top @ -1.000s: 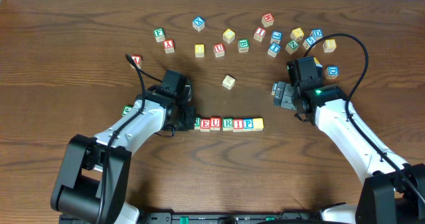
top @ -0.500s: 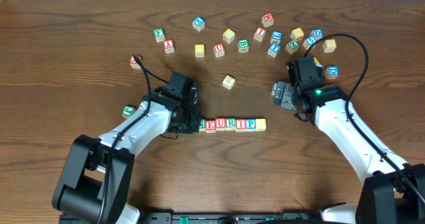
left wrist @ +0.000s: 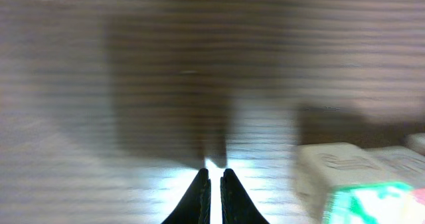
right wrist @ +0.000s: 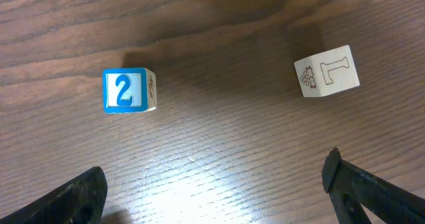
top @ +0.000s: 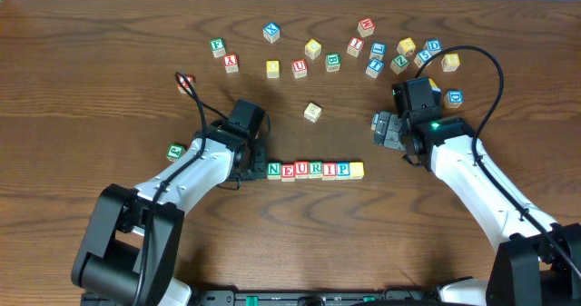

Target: Spell out NEURIPS

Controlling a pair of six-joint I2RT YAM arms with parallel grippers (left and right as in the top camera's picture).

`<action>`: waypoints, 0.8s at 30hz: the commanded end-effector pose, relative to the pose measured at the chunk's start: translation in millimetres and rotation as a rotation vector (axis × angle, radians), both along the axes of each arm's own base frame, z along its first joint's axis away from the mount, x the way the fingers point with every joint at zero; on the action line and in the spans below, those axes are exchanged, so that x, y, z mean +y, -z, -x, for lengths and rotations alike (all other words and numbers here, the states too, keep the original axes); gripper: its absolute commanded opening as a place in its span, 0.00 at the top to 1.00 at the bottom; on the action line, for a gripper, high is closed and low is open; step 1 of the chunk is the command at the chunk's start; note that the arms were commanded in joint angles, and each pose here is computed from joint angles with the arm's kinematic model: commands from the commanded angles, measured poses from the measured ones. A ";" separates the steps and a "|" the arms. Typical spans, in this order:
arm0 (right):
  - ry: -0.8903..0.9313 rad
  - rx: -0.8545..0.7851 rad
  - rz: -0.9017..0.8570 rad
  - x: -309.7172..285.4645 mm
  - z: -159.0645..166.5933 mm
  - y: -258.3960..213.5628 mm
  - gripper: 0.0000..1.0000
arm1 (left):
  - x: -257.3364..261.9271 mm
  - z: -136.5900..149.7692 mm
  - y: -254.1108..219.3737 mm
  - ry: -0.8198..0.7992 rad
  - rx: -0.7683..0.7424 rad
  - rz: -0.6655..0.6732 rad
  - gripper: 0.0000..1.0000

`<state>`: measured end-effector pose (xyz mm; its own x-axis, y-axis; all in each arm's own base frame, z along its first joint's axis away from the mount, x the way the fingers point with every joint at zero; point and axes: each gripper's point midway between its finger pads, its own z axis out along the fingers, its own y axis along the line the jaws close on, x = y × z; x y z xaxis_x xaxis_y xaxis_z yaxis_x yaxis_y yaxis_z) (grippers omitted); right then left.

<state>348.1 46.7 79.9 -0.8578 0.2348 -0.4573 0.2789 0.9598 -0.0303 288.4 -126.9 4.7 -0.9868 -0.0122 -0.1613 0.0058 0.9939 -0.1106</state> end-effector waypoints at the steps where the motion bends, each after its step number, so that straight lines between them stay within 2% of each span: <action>1: -0.014 -0.016 0.022 -2.8 -6.2 -6.0 0.01 | 25.9 -7.2 -6.1 -0.135 -0.044 -0.114 0.92; 12: -0.036 -0.047 0.025 -1.0 -13.7 -9.6 0.01 | 28.3 20.9 -9.2 -0.149 0.077 -0.135 0.93; 17: -0.036 -0.064 0.021 0.0 -17.4 -11.6 0.01 | -0.4 35.5 -9.4 -0.100 0.143 -0.020 0.93; 24: -0.050 -0.074 0.026 0.7 -20.0 -13.0 0.01 | -43.1 41.4 -20.3 0.011 0.134 0.055 0.92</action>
<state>361.7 50.3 86.4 -0.8408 0.1942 -0.5053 0.2377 0.9711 -0.0224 239.7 -143.0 6.6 -0.9991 -0.0409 0.0088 -0.0415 0.9957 -0.0834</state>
